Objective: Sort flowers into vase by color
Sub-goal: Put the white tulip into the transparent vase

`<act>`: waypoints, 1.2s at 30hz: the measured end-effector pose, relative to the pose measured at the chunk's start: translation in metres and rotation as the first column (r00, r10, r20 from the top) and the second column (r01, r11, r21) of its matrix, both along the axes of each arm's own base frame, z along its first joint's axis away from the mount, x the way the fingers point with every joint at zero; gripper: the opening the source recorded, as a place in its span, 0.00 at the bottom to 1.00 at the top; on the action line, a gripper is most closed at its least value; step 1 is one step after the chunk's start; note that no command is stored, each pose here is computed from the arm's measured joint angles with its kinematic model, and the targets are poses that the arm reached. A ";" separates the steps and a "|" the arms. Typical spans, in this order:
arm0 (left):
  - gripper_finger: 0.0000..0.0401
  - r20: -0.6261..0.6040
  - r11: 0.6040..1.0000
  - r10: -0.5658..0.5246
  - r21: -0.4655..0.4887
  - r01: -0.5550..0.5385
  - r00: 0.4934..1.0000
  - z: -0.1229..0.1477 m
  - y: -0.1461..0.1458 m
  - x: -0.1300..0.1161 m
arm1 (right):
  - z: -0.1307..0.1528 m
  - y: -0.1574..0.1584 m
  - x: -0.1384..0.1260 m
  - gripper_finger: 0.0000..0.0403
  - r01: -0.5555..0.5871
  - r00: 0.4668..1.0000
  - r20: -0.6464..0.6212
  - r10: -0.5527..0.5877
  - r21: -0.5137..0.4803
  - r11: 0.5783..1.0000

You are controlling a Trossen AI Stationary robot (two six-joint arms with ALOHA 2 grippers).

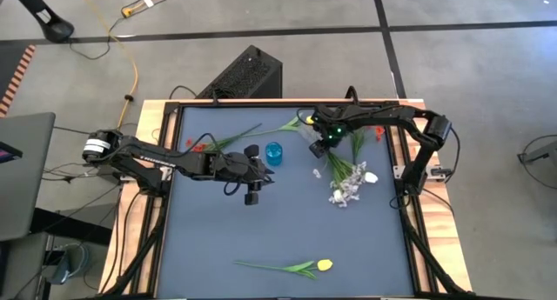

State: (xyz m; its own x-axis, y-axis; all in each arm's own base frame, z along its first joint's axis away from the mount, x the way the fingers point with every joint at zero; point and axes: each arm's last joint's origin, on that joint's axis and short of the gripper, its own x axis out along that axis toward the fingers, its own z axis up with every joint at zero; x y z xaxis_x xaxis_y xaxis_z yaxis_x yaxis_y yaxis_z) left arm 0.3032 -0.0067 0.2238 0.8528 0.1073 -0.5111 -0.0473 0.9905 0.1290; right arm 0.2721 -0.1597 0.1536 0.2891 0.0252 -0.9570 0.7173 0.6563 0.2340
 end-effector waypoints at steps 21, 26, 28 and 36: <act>0.31 -0.011 1.000 -0.004 0.006 0.004 1.000 -0.001 0.000 -0.001 | 0.123 0.033 0.002 0.44 -0.157 0.978 -0.135 0.156 0.002 0.988; 0.31 -0.009 1.000 -0.017 0.008 0.017 1.000 -0.001 -0.004 -0.001 | 0.150 0.044 0.013 0.44 -0.350 0.935 -0.093 0.341 -0.110 0.930; 0.31 -0.009 1.000 -0.026 0.009 0.027 1.000 -0.001 -0.006 -0.001 | 0.158 0.049 0.017 0.44 -0.439 0.898 -0.104 0.427 -0.169 0.882; 0.31 -0.030 0.999 -0.024 0.031 0.025 0.999 -0.002 -0.015 -0.002 | 0.165 0.073 0.026 0.44 -0.784 0.621 -0.369 0.692 -0.321 0.532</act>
State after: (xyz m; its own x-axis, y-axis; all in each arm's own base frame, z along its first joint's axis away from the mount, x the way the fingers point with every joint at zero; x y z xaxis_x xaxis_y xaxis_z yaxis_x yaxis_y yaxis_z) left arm 0.3008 -0.0214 0.2214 0.8400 0.1026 -0.5328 -0.0186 0.9868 0.1607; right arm 0.2984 -0.0865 0.3184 0.1845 -0.2538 -0.9495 -0.0752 0.9596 -0.2711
